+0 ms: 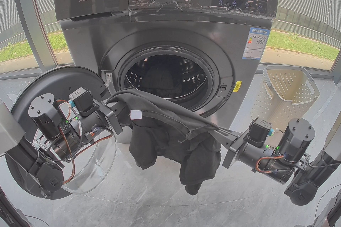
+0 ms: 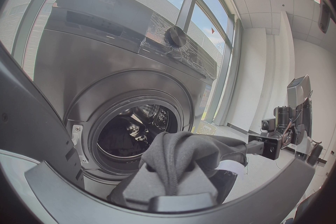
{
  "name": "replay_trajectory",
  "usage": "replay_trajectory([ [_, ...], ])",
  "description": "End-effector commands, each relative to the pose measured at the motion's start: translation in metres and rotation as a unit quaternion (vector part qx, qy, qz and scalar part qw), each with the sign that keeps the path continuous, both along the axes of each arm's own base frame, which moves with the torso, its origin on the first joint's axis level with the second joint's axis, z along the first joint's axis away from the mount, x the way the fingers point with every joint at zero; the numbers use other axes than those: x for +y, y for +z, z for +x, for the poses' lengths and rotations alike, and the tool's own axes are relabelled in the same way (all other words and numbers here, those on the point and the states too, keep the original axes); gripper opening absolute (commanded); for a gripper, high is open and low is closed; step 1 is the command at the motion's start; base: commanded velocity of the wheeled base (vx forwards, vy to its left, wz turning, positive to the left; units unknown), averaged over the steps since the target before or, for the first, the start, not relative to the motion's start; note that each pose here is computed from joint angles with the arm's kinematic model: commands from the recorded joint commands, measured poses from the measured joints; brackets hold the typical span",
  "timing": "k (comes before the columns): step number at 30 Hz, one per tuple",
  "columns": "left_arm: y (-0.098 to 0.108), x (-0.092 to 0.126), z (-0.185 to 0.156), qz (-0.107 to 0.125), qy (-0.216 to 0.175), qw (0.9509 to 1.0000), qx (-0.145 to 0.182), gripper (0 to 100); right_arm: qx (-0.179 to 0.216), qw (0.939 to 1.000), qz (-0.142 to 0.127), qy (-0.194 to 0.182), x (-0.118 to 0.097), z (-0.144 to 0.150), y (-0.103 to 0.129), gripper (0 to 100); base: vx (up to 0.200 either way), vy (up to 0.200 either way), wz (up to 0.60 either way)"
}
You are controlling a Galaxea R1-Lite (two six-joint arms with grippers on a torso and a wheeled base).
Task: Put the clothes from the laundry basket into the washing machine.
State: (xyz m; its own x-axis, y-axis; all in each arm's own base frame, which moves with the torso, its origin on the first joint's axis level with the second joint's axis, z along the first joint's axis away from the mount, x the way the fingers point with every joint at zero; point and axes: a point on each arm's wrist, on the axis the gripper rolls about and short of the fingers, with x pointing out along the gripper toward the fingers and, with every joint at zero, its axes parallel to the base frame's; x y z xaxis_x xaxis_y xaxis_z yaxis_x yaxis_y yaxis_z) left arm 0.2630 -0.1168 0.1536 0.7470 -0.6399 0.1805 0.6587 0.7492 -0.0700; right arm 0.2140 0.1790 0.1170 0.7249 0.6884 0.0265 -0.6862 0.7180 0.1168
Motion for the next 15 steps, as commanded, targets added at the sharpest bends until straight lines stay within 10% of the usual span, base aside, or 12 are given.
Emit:
replay_trajectory([
  [1,-0.001,-0.001,0.000,0.001,0.000,1.0000,0.001,0,-0.030,0.9991,0.026,-0.014,0.006,0.011,0.015,0,0.000,0.000,0.00],
  [7,-0.001,0.000,0.000,0.001,0.001,1.0000,-0.001,0,-0.056,0.9945,0.071,-0.053,0.013,0.023,0.035,0,0.000,0.000,0.00],
  [15,0.001,0.001,0.001,0.001,0.003,1.0000,-0.004,0,-0.037,0.9967,0.048,-0.055,0.001,0.025,0.022,0,0.000,0.000,0.00],
])
